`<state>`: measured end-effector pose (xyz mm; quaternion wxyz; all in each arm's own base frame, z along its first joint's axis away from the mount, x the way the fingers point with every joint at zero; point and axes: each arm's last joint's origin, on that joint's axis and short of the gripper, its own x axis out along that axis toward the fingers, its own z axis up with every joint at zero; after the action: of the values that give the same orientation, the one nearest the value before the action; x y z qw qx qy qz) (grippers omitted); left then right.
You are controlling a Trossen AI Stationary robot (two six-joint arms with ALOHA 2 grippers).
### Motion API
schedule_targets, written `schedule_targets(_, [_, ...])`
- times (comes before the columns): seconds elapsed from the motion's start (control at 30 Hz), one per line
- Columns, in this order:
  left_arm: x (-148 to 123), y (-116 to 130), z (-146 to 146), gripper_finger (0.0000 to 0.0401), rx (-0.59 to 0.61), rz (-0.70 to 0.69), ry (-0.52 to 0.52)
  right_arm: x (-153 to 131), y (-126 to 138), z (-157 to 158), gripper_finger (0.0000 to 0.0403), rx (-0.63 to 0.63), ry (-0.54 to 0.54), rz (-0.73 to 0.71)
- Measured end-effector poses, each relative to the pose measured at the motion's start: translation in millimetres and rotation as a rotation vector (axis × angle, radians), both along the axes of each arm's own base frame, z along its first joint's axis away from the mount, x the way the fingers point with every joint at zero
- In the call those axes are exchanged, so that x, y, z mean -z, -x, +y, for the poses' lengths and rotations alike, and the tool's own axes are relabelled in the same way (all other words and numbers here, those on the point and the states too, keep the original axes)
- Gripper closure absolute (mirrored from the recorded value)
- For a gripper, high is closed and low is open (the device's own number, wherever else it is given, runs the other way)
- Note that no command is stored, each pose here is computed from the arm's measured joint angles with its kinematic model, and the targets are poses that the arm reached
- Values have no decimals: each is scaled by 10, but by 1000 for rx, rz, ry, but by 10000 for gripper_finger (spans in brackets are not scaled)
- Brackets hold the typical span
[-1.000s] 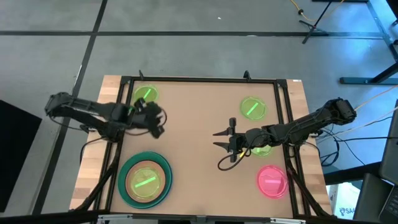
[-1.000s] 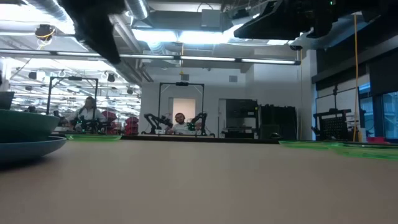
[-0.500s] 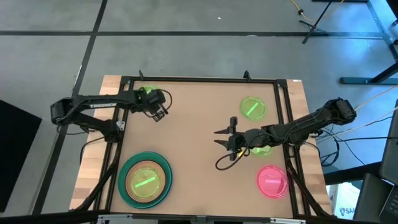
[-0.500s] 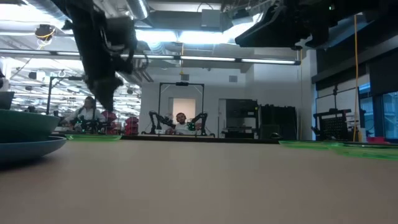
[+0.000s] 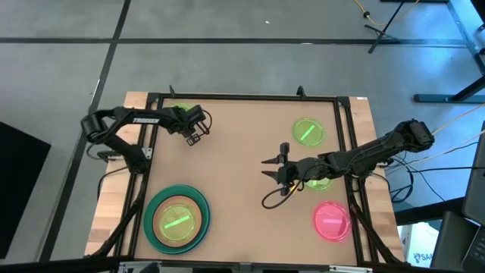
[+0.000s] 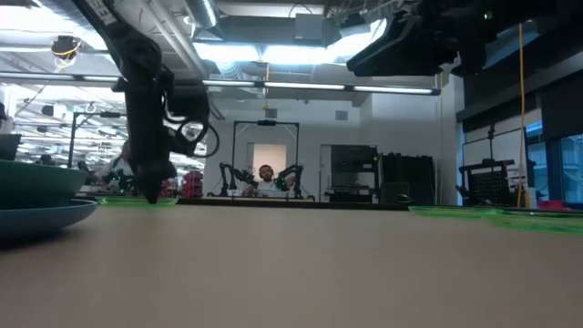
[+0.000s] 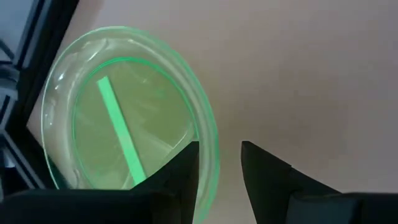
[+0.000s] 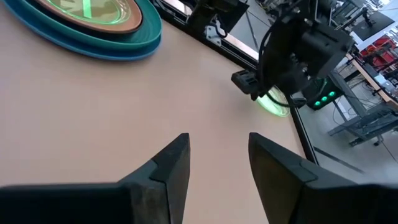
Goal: Stack plastic plates
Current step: Stack the green plate on top of the green plate
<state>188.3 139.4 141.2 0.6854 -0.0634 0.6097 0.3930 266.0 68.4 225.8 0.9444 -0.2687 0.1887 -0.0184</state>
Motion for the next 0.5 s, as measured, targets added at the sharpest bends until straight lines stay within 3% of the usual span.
schedule_targets(0.27, [110, 12, 139, 293, -25, 8, 11, 0, 0, 0, 244, 0, 0, 0])
schedule_targets(0.5, [114, 11, 139, 385, -22, -2, 20, 0, 1, 0, 244, 7, -18, -2])
